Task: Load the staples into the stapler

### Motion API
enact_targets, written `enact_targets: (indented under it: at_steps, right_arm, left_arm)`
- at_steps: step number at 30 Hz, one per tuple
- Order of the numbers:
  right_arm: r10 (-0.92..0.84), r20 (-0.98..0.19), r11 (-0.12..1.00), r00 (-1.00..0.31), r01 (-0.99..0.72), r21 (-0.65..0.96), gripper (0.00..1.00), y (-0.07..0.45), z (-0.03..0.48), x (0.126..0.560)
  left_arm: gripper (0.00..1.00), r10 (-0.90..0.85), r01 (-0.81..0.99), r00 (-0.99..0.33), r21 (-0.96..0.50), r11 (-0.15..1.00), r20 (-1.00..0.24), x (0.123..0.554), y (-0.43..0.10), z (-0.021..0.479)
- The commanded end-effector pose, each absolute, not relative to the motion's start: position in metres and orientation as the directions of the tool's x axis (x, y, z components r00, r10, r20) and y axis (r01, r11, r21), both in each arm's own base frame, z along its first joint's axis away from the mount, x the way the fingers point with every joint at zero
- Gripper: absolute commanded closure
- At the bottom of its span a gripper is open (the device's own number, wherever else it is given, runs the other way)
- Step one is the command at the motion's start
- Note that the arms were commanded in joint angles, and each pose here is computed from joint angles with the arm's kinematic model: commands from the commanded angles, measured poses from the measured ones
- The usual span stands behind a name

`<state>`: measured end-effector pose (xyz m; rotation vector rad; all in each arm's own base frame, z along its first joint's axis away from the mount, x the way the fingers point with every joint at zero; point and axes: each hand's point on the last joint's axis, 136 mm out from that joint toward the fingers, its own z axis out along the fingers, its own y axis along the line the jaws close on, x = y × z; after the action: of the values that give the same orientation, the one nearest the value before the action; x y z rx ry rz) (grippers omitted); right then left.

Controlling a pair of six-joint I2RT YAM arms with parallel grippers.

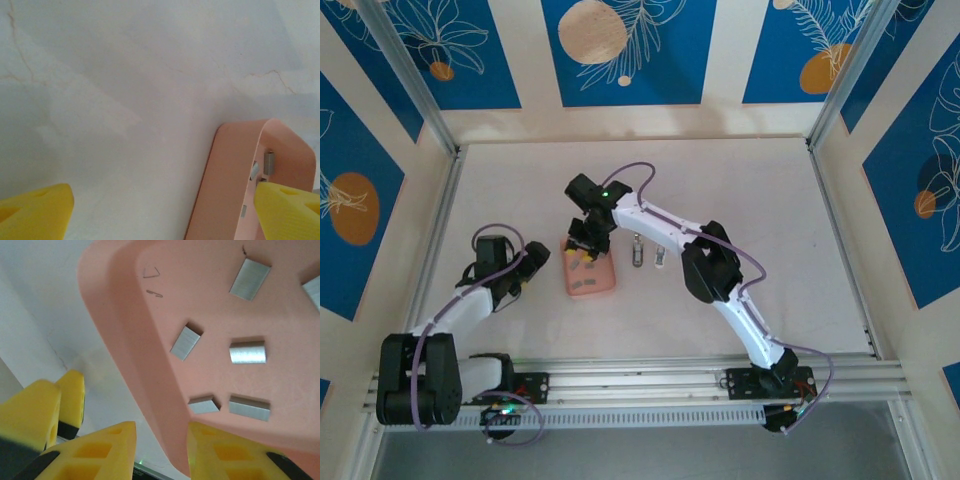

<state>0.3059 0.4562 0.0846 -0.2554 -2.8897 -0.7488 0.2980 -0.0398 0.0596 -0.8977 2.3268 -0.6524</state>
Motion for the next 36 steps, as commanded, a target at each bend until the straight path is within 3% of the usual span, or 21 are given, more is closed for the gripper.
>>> enact_targets:
  at_steps: [1, 4, 25, 36]
  right_arm:
    - [0.152, 0.279, 0.839, -0.948, 0.273, 0.471, 0.67, 0.469, 0.084, 0.298]
    - [0.190, 0.318, 0.835, -0.929, 0.323, 0.445, 0.73, 0.471, 0.075, 0.297]
    - [0.392, 0.388, 0.789, -0.834, 0.522, 0.325, 0.72, 0.475, 0.048, 0.300]
    - [0.468, 0.333, 0.792, -0.819, 0.556, 0.253, 0.71, 0.463, 0.031, 0.307]
  left_arm:
    - [0.09, -0.751, -0.506, -0.592, -0.589, 0.630, -0.294, 0.288, -0.031, 0.052]
    - [0.09, -0.758, -0.515, -0.584, -0.589, 0.623, -0.291, 0.286, -0.030, 0.051]
    - [0.08, -0.739, -0.502, -0.593, -0.571, 0.650, -0.319, 0.282, -0.030, 0.053]
    - [0.08, -0.724, -0.494, -0.603, -0.557, 0.668, -0.335, 0.282, -0.030, 0.053]
